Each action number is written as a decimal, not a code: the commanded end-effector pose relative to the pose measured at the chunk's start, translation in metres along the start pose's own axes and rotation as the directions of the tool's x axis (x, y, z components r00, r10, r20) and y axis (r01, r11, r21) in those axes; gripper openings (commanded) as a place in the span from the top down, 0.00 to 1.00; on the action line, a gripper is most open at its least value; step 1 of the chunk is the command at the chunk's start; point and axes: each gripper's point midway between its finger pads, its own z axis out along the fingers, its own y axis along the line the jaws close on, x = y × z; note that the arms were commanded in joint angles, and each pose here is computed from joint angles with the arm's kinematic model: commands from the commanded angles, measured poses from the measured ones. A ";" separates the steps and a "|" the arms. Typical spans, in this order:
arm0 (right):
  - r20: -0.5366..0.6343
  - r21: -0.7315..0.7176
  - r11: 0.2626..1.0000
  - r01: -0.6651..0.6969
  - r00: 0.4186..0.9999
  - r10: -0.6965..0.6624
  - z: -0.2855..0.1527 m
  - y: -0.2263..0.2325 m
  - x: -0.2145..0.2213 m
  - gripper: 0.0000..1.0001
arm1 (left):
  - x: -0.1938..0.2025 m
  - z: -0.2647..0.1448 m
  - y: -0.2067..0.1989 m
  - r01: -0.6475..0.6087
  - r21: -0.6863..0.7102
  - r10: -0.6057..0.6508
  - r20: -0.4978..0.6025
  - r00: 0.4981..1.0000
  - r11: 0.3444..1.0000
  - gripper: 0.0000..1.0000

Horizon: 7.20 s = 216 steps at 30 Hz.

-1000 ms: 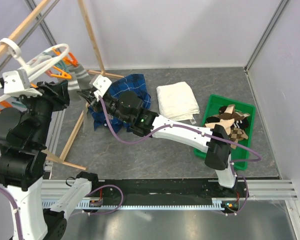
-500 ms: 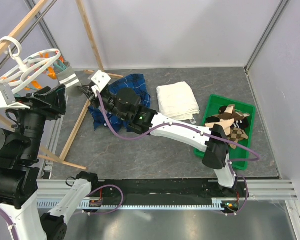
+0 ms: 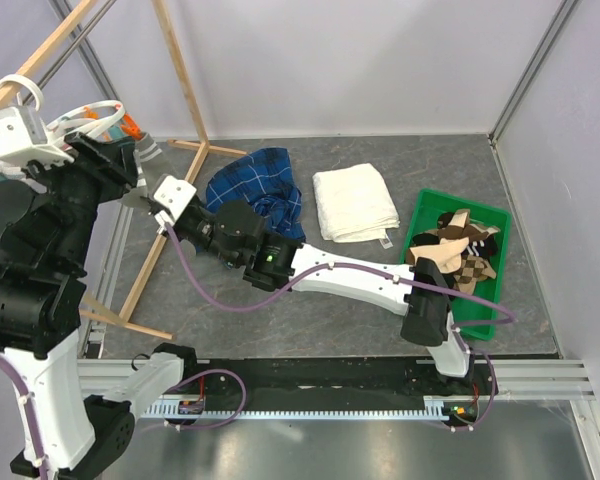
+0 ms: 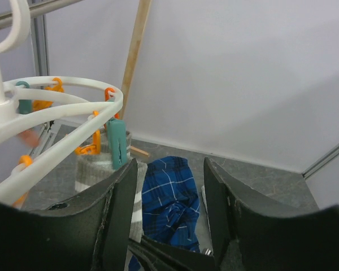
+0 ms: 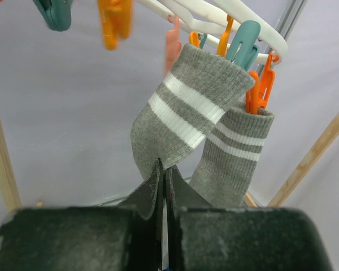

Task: Remove the socks clipped to the hanger
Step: Remove the sock from the hanger.

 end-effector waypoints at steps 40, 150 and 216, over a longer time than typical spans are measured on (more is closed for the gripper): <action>0.133 0.110 0.940 -0.324 0.942 0.309 0.016 -0.025 -0.057 1.00 | -0.008 -0.024 0.011 -0.190 0.009 0.188 0.071 0.980 0.982 0.39; 0.043 -0.181 0.668 -0.722 0.672 0.739 0.048 0.009 -0.037 0.47 | 0.102 -0.076 0.045 0.055 0.020 -0.056 0.031 0.998 0.998 0.98; 0.278 0.063 0.894 -0.444 0.868 0.411 0.038 -0.089 -0.063 1.00 | -0.001 0.018 0.098 -0.206 -0.531 0.257 0.022 0.966 0.822 0.51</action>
